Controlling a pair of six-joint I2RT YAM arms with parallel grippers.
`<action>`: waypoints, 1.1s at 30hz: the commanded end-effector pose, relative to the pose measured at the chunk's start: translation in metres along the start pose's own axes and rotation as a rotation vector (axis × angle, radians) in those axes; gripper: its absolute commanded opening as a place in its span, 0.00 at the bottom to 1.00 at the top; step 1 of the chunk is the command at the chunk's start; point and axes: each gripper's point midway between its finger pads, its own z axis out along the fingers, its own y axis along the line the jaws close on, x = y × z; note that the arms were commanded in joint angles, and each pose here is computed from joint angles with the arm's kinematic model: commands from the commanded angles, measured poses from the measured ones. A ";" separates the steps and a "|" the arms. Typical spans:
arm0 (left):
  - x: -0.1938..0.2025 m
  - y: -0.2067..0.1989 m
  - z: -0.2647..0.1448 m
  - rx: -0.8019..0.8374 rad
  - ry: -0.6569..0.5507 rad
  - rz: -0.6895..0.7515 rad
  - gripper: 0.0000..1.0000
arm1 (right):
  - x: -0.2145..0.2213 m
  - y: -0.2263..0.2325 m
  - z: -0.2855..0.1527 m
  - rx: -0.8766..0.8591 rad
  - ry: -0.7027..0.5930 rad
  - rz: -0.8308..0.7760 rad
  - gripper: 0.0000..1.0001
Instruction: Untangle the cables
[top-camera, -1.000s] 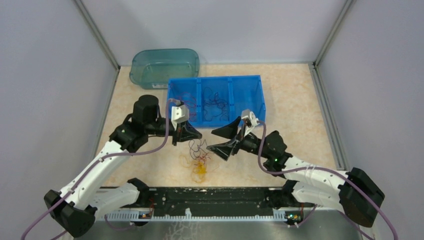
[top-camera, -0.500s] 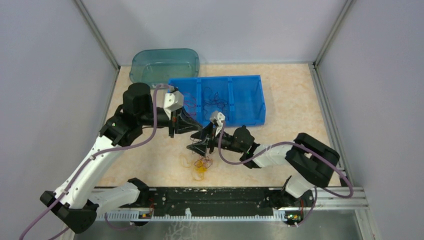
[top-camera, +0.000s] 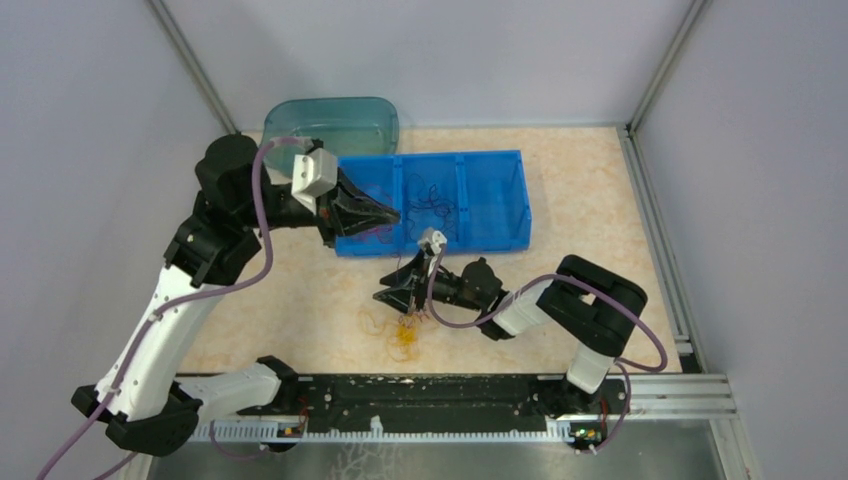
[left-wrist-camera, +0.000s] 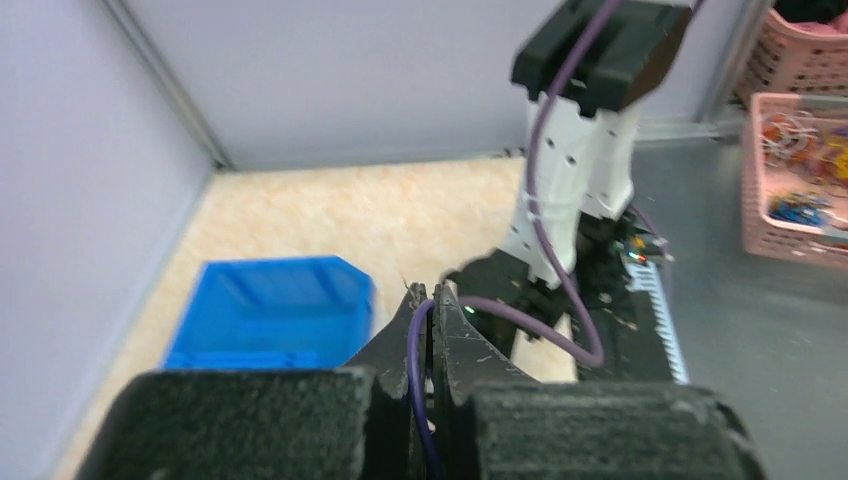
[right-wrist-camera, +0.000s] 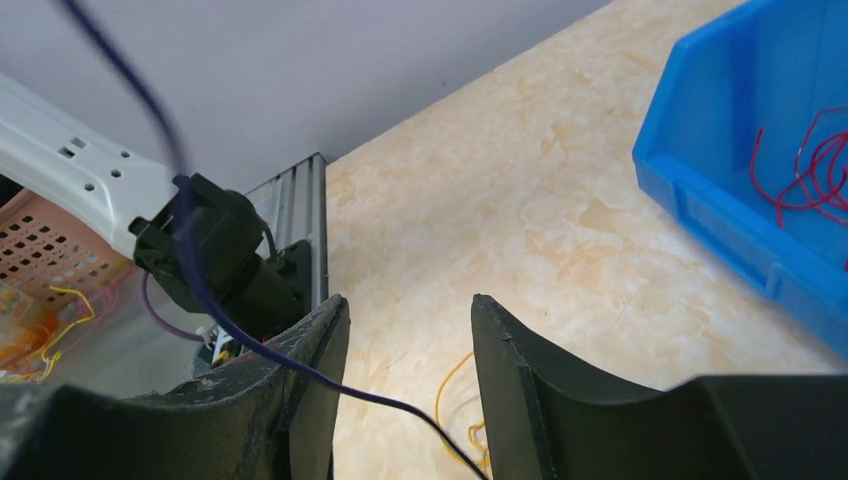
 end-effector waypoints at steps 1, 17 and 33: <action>-0.059 0.019 -0.011 -0.122 -0.098 0.228 0.01 | -0.004 0.007 -0.002 -0.020 -0.053 0.000 0.49; -0.223 0.044 -0.063 -0.479 -0.408 0.811 0.00 | 0.011 0.000 0.001 0.023 0.003 0.012 0.44; -0.313 0.023 -0.104 -0.646 -0.590 1.175 0.00 | 0.056 -0.013 -0.016 0.114 0.088 0.033 0.47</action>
